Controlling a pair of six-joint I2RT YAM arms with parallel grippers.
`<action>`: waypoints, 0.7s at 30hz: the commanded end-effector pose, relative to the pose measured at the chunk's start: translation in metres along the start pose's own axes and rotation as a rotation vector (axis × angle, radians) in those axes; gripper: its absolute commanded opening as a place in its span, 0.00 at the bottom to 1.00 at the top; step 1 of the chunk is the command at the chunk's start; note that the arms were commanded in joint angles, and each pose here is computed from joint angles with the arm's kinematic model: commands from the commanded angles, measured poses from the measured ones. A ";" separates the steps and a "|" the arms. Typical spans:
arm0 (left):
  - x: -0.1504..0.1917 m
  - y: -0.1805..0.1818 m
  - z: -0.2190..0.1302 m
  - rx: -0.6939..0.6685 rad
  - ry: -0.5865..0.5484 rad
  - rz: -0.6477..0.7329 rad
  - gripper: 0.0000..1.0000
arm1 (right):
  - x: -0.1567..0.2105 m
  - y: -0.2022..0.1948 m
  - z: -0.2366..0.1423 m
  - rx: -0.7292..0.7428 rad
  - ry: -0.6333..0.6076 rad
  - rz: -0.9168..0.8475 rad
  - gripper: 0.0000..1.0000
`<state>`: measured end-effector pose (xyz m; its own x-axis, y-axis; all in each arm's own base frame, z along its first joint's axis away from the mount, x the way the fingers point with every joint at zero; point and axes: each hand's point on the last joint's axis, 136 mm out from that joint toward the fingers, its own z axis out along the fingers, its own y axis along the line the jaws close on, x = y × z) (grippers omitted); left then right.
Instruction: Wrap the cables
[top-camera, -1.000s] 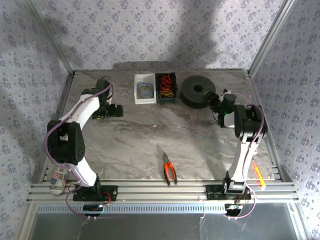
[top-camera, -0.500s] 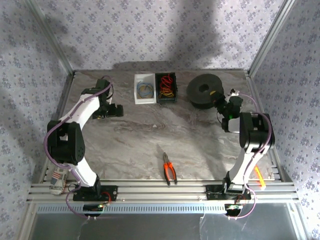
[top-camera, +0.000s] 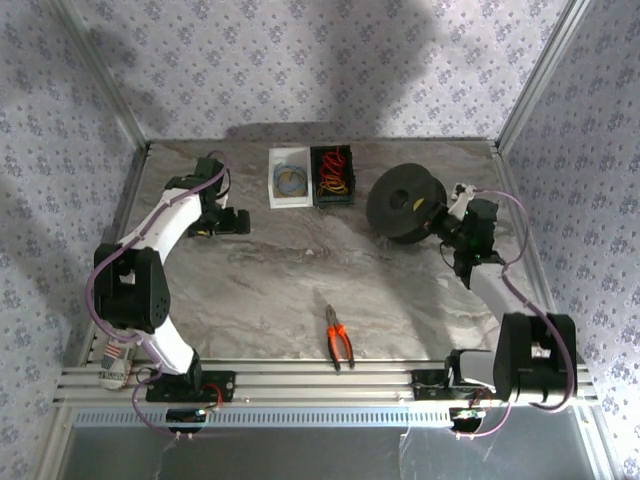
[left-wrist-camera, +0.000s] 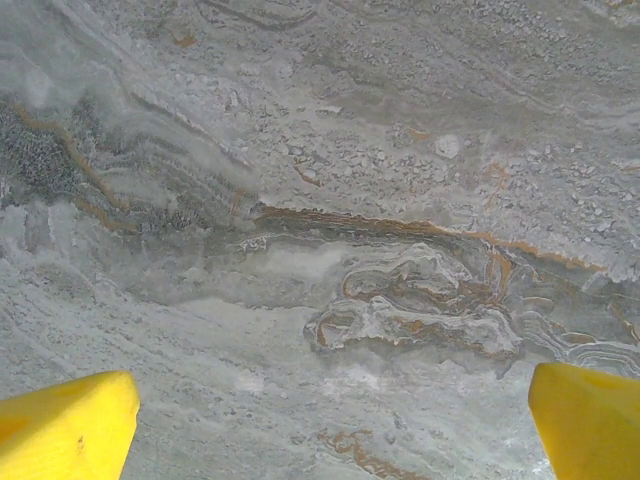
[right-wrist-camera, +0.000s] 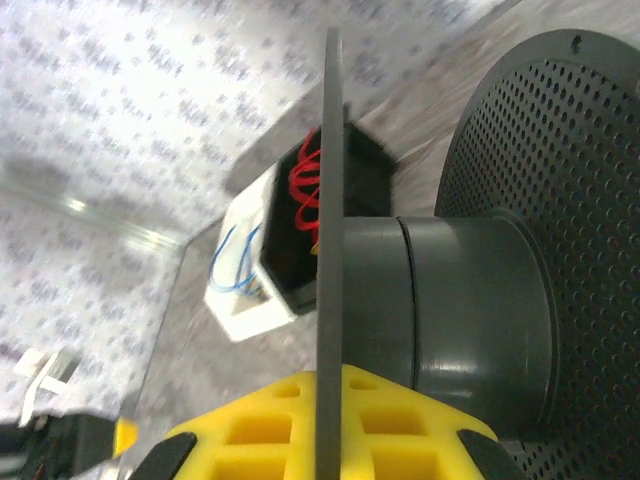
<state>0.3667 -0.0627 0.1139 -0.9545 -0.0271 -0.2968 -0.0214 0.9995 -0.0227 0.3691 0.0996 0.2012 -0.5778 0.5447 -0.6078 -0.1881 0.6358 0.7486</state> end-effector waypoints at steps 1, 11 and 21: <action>0.001 -0.004 -0.016 0.017 -0.028 0.016 1.00 | 0.022 0.034 0.004 -0.120 0.114 -0.007 0.00; 0.005 -0.008 -0.022 0.038 -0.030 0.017 1.00 | 0.099 0.066 0.059 -0.308 0.352 0.085 0.00; 0.013 -0.013 -0.029 0.030 -0.034 0.051 1.00 | 0.165 -0.004 0.071 -0.123 0.450 0.183 0.00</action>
<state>0.3577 -0.0767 0.1288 -0.9448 0.0062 -0.3276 0.0203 0.9990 -0.0398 0.3395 0.2330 0.1207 -0.8756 0.3297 -0.3529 -0.2124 0.3934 0.8945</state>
